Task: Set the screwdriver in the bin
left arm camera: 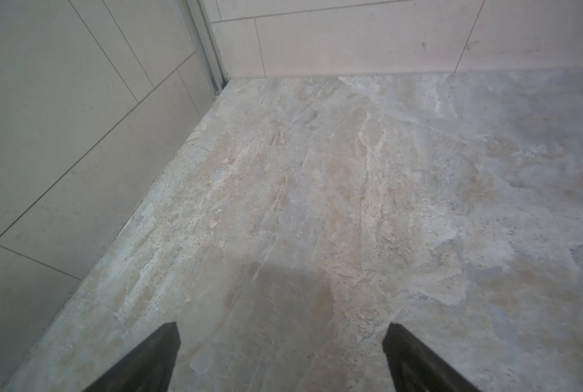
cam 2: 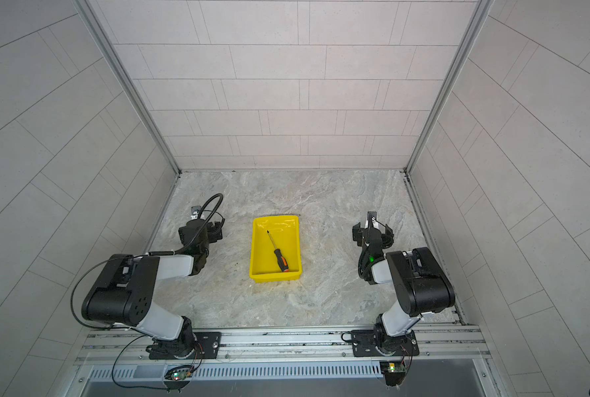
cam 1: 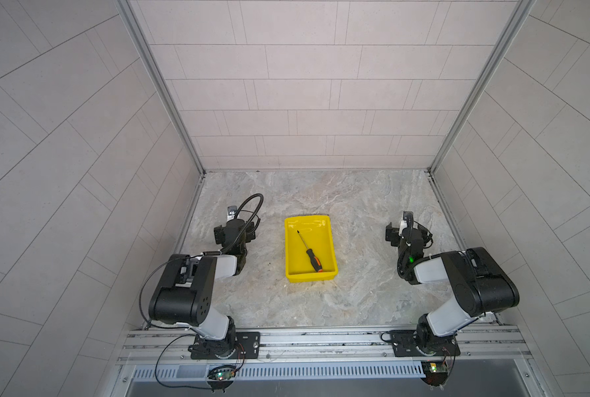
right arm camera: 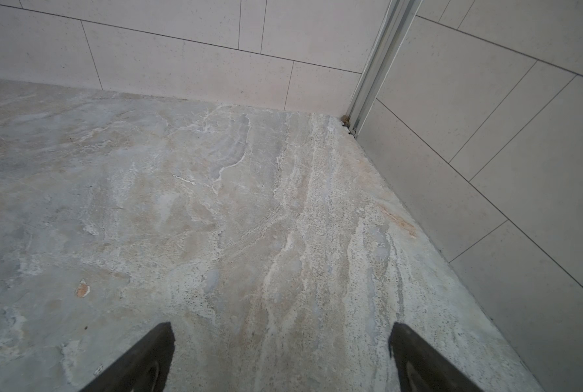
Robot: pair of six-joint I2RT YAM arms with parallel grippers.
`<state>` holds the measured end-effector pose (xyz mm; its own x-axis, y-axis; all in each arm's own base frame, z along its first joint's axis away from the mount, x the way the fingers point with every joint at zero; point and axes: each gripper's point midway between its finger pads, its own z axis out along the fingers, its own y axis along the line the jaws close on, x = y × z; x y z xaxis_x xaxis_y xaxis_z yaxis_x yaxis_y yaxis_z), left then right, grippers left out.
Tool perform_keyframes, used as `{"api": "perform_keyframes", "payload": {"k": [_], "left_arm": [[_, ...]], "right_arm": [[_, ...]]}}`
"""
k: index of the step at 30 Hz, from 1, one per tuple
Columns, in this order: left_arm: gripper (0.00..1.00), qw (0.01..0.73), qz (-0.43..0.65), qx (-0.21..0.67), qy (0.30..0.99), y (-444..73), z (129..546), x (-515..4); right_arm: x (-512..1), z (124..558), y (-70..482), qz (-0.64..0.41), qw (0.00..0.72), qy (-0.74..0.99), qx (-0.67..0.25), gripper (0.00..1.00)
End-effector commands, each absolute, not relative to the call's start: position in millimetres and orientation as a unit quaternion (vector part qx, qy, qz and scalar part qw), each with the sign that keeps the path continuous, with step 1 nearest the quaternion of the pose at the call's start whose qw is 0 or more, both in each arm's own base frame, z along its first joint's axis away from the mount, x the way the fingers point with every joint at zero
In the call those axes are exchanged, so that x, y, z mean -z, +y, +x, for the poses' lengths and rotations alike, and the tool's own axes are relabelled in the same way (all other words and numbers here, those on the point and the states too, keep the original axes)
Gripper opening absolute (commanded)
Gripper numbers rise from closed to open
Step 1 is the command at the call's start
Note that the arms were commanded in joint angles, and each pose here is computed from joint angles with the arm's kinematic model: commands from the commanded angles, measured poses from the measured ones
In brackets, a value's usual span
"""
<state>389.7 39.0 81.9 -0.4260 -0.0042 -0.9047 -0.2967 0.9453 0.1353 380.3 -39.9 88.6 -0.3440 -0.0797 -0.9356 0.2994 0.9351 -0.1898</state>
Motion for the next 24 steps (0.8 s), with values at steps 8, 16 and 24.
{"api": "perform_keyframes", "payload": {"k": [8, 16, 24], "left_arm": [[1.00, 0.561, -0.092, -0.134, 0.812, 38.4, 391.4, -88.4], [1.00, 0.569, -0.091, -0.133, 0.806, 38.0, 391.3, -90.5], [1.00, 0.569, -0.090, -0.133, 0.806, 38.1, 391.3, -91.0]], "right_arm": [[-96.0, 383.8, -39.7, 0.069, 0.578, 0.795, 0.171, 1.00], [-96.4, 384.0, -39.4, 0.069, 0.578, 0.795, 0.171, 0.99], [-96.3, 384.6, -39.5, 0.069, 0.578, 0.795, 0.170, 0.99]]}}
